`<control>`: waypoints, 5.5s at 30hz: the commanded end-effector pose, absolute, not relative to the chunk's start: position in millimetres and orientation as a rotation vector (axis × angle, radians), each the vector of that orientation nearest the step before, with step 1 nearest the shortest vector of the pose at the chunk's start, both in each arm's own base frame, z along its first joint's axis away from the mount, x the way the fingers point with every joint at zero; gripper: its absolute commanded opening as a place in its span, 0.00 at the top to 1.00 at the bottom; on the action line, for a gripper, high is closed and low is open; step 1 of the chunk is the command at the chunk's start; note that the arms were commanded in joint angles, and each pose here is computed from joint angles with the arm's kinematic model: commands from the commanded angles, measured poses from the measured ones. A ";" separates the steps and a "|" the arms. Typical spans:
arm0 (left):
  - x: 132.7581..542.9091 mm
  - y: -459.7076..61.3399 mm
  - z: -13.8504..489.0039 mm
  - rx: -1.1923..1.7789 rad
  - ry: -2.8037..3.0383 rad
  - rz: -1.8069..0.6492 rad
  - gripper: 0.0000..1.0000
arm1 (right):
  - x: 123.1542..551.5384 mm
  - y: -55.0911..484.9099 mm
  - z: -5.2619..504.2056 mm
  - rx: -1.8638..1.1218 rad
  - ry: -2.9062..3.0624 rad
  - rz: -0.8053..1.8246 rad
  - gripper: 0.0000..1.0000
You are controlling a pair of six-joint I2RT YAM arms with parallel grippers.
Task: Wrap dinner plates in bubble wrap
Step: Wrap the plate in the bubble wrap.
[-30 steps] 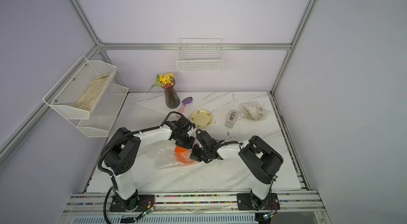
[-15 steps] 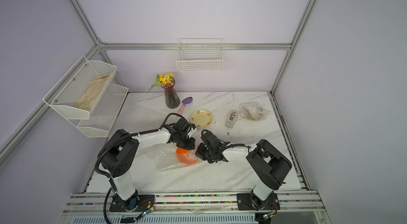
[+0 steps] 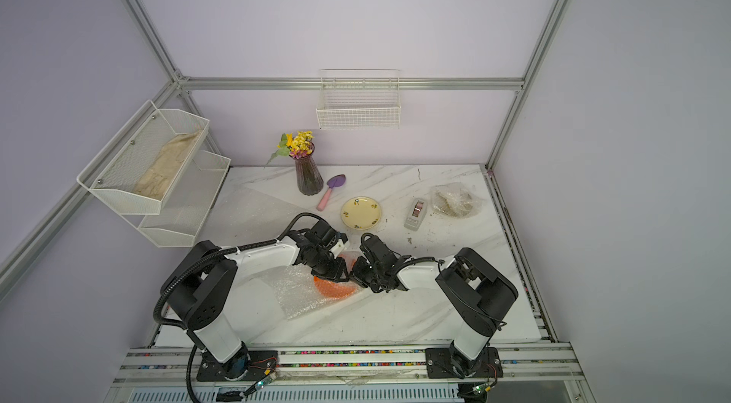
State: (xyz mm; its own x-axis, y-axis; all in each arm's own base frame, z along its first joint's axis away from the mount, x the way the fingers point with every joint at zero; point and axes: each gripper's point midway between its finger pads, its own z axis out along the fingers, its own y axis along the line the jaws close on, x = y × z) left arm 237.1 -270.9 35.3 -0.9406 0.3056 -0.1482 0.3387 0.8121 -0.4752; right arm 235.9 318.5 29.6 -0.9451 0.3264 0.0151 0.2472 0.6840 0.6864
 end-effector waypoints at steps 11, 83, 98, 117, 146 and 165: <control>200.4 -240.3 -14.3 0.470 3.160 -0.631 0.95 | 245.7 306.4 45.0 0.639 2.709 1.113 0.65; 297.6 -329.2 104.3 0.125 2.640 -1.312 1.00 | 227.5 276.6 -6.6 0.856 2.698 0.969 1.00; 266.5 -332.0 22.4 0.059 2.799 -1.250 0.57 | 221.9 275.7 -9.0 0.859 2.703 0.964 1.00; 274.4 -302.6 82.8 0.076 2.589 -1.110 0.84 | 219.6 273.2 -10.5 0.855 2.707 0.955 1.00; 251.8 -307.0 1.0 -0.148 2.867 -1.137 0.53 | 226.0 270.1 7.4 0.826 2.670 0.935 1.00; 256.7 -332.8 51.2 -0.101 2.698 -1.468 0.42 | 240.7 277.3 35.9 0.813 2.498 1.098 0.50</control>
